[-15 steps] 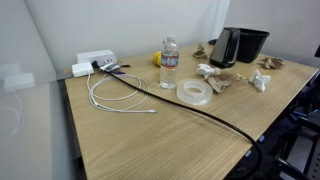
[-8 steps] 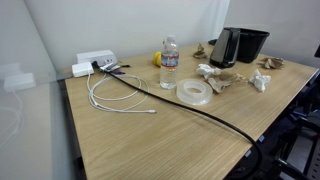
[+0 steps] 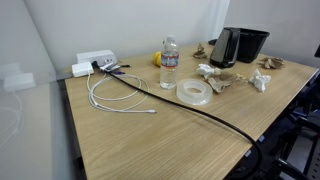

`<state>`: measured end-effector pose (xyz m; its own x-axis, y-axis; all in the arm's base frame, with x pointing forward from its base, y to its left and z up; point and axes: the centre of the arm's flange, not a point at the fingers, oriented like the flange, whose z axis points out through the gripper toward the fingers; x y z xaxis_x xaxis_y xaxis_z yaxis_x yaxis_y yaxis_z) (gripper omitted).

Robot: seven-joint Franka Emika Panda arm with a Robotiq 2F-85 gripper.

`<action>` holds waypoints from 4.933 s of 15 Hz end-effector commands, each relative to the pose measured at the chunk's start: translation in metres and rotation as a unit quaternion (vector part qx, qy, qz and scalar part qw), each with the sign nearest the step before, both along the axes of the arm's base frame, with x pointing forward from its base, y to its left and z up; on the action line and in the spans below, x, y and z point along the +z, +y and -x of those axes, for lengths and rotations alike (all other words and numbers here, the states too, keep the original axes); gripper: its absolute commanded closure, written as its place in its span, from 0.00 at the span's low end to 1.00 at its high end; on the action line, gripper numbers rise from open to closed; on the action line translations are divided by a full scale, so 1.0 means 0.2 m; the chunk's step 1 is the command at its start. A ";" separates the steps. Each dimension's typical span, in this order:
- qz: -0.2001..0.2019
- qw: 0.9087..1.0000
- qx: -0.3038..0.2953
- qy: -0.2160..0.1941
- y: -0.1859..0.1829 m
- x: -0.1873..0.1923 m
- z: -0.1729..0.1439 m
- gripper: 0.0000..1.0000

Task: Press the button on the top to open the lid of the kettle

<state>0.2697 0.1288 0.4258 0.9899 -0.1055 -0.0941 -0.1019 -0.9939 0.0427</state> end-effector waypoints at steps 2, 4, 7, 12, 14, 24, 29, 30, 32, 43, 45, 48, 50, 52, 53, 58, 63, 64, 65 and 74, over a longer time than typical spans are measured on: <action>0.000 1.000 0.000 0.000 0.00 0.00 0.00 0.00; 0.000 1.000 0.000 0.000 0.00 0.00 0.00 0.00; 0.000 1.000 0.000 0.000 0.00 0.00 0.00 0.00; 0.000 1.000 0.000 0.000 0.00 0.00 0.00 0.00; 0.000 1.000 0.000 0.000 0.00 0.00 0.00 0.00; 0.000 1.000 0.000 0.000 0.00 0.00 0.00 0.00; 0.000 1.000 0.000 0.000 0.00 0.00 0.00 0.00; 0.000 1.000 0.000 0.000 0.00 0.00 0.00 0.00; 0.000 1.000 0.000 0.000 0.00 0.00 0.00 0.00; 0.000 1.000 0.000 0.000 0.00 0.00 0.00 0.00; 0.000 1.000 0.000 0.000 0.00 0.00 0.00 0.00; 0.007 1.000 0.001 -0.011 0.02 0.00 -0.03 0.00; 0.014 0.999 0.006 -0.035 0.04 0.01 -0.12 0.00; 0.017 0.997 0.009 -0.069 0.07 0.02 -0.22 0.00; 0.019 0.996 0.010 -0.084 0.07 0.02 -0.26 0.00; 0.020 0.993 0.005 -0.116 0.07 0.04 -0.37 0.00; 0.015 0.993 0.010 -0.115 0.06 0.04 -0.35 0.00; 0.015 0.993 0.010 -0.115 0.06 0.04 -0.35 0.00; 0.015 0.993 0.010 -0.115 0.06 0.04 -0.35 0.00; 0.052 0.983 -0.046 -0.167 -0.25 0.29 -0.87 0.00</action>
<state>0.4025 0.0925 0.4756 0.9509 -0.1653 0.2619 -0.1925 -0.9779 0.0817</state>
